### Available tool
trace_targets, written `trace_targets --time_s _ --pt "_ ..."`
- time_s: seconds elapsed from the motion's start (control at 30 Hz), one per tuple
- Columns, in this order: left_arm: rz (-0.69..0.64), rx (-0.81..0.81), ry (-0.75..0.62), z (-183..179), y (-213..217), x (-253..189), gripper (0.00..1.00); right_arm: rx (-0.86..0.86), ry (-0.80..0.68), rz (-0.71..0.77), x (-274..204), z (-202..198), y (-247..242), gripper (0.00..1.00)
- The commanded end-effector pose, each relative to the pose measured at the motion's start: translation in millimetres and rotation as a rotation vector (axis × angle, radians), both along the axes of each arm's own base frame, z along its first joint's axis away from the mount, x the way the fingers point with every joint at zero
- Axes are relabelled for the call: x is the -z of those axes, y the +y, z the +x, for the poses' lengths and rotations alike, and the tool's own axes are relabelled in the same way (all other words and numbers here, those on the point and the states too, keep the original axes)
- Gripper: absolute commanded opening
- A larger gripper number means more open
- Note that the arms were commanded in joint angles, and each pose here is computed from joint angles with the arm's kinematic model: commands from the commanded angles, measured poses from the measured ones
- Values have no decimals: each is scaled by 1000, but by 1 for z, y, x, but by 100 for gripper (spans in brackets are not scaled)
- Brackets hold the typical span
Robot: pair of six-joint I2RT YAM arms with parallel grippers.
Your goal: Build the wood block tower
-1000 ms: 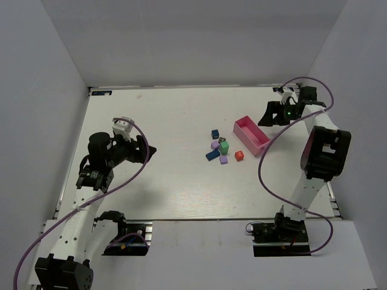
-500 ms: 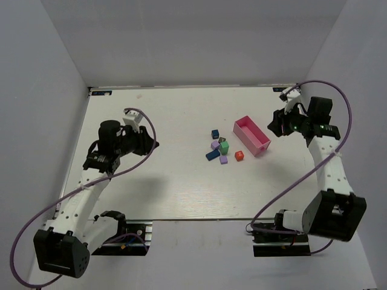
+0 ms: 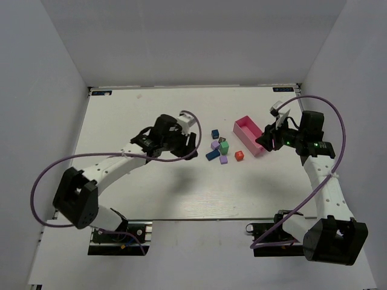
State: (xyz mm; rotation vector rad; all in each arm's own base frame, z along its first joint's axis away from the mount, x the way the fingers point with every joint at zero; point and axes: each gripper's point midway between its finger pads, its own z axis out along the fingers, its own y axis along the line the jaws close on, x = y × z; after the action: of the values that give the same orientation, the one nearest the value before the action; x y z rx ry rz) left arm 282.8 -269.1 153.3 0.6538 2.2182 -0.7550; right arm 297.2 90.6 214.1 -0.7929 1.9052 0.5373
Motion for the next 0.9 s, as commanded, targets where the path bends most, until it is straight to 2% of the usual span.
trace_targets --time_s 0.0,0.17,0.43,0.67,0.87 --pt "84 15 -99 14 -23 -4 68 -36 -18 43 -6 0 8 52" --pt "175 20 -153 27 -39 10 71 -42 -22 35 -4 -3 7 56" --pt "326 56 -193 44 -72 37 62 -66 -47 42 -8 -11 11 56" --pt "383 14 -189 71 -92 58 65 -70 -61 44 -11 -12 11 56" --pt "385 2 -200 88 -107 58 66 -71 -73 48 -14 -14 11 57"
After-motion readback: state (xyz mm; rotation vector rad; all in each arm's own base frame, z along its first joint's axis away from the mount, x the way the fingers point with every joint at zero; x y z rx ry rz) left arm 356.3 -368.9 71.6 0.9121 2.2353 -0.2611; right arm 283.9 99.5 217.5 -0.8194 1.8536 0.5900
